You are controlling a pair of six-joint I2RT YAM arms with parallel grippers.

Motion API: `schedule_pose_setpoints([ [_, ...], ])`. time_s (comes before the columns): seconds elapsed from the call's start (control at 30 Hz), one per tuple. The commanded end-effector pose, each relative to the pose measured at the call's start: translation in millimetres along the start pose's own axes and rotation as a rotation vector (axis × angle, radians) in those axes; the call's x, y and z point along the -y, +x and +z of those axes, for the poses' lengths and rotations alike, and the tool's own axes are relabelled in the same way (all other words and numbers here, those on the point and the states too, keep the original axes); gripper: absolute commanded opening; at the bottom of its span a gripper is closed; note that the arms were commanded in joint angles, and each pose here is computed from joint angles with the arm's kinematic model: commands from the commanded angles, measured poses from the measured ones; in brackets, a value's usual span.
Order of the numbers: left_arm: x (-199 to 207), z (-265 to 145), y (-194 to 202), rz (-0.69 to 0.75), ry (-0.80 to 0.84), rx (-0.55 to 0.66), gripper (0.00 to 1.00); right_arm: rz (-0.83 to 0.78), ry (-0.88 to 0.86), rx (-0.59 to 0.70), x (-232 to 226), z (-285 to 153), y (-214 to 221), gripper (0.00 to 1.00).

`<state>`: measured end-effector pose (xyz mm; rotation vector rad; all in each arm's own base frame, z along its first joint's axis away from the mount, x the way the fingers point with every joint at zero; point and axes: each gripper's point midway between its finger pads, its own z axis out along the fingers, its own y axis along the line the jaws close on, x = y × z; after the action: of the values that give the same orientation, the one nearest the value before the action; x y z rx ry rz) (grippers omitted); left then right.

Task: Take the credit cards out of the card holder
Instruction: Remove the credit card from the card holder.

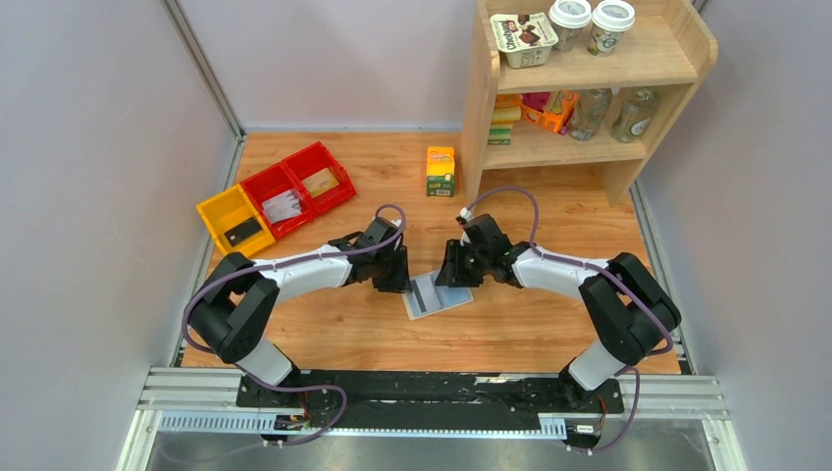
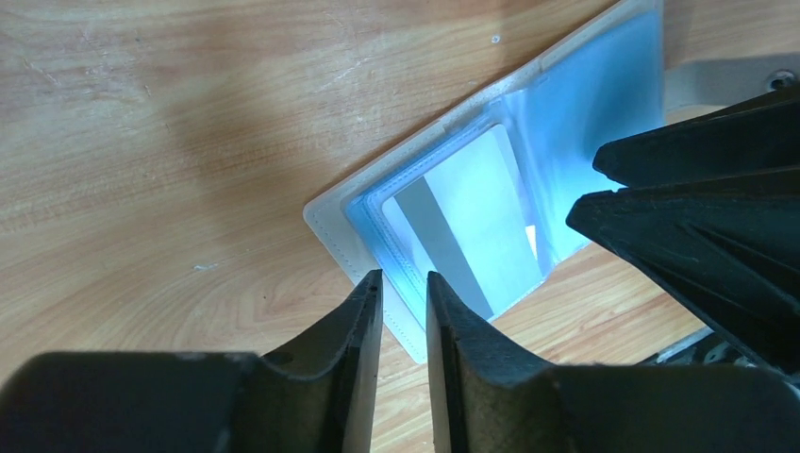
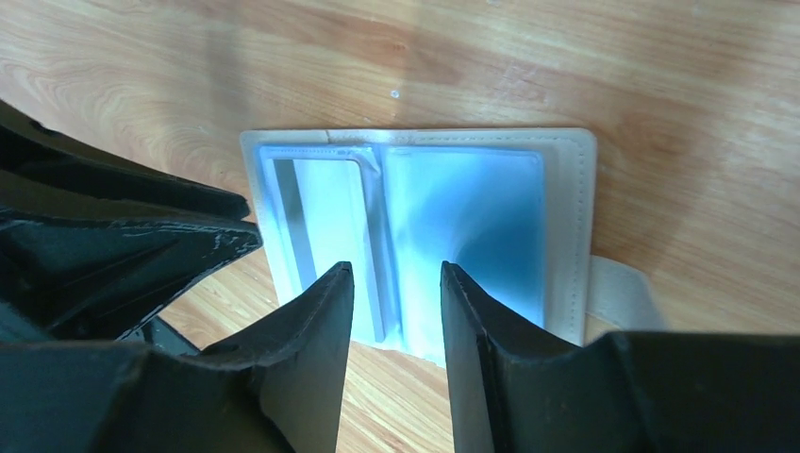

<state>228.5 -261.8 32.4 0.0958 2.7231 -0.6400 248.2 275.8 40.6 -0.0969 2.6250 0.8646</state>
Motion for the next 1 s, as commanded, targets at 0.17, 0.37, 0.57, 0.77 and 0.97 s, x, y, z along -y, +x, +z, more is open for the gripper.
schedule_pose_setpoints([
  [0.17,19.7,-8.3,-11.2,-0.06,0.04,0.037,0.38,-0.029,0.078,0.015,16.9,1.8,-0.7,0.4],
  [0.37,25.3,0.3,-6.9,-0.069,0.067,0.01,0.38,-0.018,0.082,0.007,19.7,3.1,2.6,0.39],
  [0.57,28.6,-0.1,-9.8,-0.063,0.069,0.018,0.36,-0.004,0.085,-0.006,22.8,5.8,6.1,0.38],
  [0.77,30.8,0.6,-10.4,-0.06,0.072,0.016,0.31,0.002,0.082,-0.012,23.7,6.7,7.2,0.37],
  [0.97,27.7,6.7,-7.5,-0.064,0.052,-0.008,0.3,0.007,0.079,-0.016,23.6,6.9,8.1,0.37],
])
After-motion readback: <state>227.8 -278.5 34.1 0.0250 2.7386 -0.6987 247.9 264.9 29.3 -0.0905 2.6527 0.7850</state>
